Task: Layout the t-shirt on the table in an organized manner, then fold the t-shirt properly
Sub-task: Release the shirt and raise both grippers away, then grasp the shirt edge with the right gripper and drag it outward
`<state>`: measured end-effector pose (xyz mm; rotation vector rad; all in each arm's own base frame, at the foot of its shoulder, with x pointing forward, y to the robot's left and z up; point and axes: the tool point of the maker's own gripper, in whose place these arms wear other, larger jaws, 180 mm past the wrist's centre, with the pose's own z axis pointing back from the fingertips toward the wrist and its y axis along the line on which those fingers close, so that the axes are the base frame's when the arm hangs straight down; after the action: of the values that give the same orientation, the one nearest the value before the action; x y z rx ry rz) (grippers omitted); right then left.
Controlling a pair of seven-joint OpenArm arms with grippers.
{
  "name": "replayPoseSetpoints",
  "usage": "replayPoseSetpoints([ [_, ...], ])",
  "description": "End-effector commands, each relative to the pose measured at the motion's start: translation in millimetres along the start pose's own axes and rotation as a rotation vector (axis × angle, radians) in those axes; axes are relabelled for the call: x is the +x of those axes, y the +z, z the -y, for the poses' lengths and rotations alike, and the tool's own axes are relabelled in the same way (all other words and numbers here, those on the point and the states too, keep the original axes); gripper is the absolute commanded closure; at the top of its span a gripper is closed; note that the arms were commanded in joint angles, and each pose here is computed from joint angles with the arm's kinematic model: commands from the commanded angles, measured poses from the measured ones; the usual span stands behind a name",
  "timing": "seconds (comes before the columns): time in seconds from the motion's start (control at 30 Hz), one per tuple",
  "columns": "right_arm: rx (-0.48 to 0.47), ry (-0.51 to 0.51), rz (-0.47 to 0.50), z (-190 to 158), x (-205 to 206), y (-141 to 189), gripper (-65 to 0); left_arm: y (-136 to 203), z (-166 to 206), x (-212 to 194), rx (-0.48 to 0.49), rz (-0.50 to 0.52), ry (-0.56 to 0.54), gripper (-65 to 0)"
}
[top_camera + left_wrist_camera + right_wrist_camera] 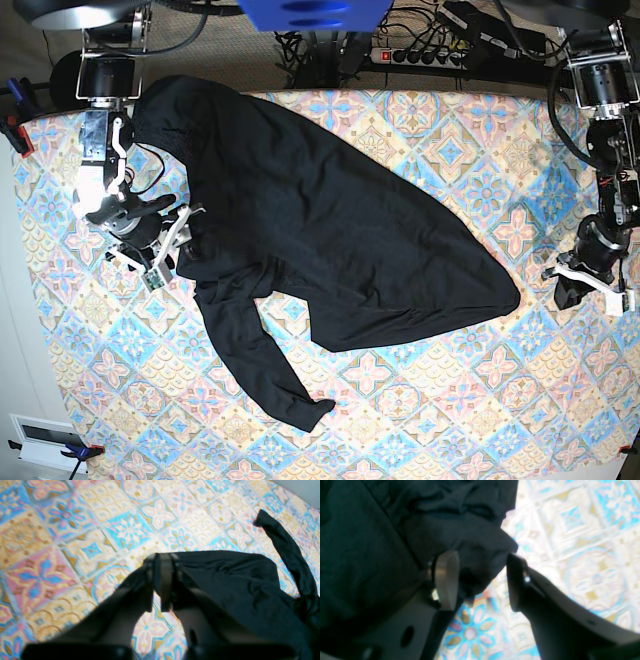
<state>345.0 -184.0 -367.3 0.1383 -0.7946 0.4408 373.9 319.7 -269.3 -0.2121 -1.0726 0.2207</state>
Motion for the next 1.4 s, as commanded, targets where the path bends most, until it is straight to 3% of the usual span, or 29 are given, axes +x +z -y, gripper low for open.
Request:
replayPoseSetpoints([
  [0.0,-0.011,0.011,0.050,8,17,5,-30.5,5,-1,24,0.002,0.061,-0.029,-8.2],
  [0.17,0.003,0.000,0.023,2,4,2,-30.4,5,-1,24,0.001,0.061,-0.028,-12.8],
  [0.4,0.036,-0.073,-0.083,-5,-44,-10,-30.4,5,-1,24,0.001,0.061,-0.028,-12.8],
  [0.6,0.104,-0.186,-0.079,-15,-56,-16,-29.7,3,2,19,-0.008,0.058,-0.010,-12.8],
  [0.67,0.117,-0.208,-0.081,-16,-59,-17,-25.5,0,6,15,-0.015,0.054,-0.001,-12.8],
  [0.73,0.125,-0.224,-0.064,-17,-56,-16,-17.2,-3,12,11,-0.029,0.045,-0.001,-12.8],
  [0.83,0.123,-0.245,0.036,-11,-32,-9,0.0,-4,13,8,-0.030,0.040,-0.002,-12.8],
  [1.1,0.050,-0.328,0.280,33,23,34,0.0,-17,29,-19,-0.025,-0.029,-0.102,-12.8],
  [1.23,-0.052,-0.348,0.325,76,25,58,0.0,-24,32,-26,0.009,-0.034,-0.151,-12.7],
  [1.37,-0.111,-0.321,0.429,119,75,74,0.0,-27,30,-32,0.048,-0.042,-0.200,-12.7],
])
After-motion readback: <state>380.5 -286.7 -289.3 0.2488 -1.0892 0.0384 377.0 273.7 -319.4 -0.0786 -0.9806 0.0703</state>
